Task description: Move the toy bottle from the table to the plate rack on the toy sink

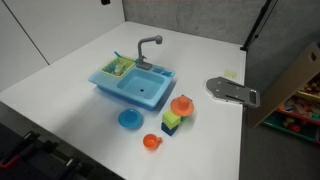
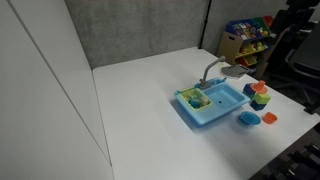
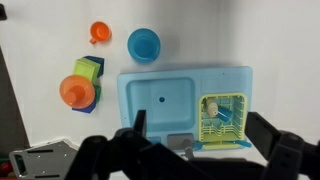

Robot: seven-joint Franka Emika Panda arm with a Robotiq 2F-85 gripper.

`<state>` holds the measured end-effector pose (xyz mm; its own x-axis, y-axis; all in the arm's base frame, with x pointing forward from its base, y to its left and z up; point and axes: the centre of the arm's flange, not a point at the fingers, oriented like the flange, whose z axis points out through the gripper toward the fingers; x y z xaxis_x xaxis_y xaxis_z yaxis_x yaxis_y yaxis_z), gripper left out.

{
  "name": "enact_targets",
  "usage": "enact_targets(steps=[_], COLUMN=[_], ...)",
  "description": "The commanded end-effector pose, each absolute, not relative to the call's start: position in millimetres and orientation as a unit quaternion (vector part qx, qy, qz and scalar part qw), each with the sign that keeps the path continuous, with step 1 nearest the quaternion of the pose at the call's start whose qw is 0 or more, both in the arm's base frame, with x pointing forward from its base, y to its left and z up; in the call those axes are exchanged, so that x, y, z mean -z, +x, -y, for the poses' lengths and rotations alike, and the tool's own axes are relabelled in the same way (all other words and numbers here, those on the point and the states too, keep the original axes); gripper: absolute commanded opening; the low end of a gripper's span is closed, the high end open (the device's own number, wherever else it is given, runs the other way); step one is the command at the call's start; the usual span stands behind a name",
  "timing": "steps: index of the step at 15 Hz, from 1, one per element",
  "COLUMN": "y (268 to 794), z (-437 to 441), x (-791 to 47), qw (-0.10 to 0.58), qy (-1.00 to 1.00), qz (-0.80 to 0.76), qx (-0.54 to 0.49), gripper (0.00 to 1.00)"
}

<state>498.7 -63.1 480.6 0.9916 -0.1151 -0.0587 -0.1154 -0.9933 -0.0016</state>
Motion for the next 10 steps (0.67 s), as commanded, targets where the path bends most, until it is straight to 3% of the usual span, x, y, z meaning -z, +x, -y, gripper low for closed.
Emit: enact_targets(steps=[1,10], y=[471,461], z=[68,65], x=[-521,-536], qw=[-0.015,-0.014], qy=[-0.998,-0.998], qz=[-0.048,-0.053], qx=[-0.028,-0.024], gripper=[1.0,1.0])
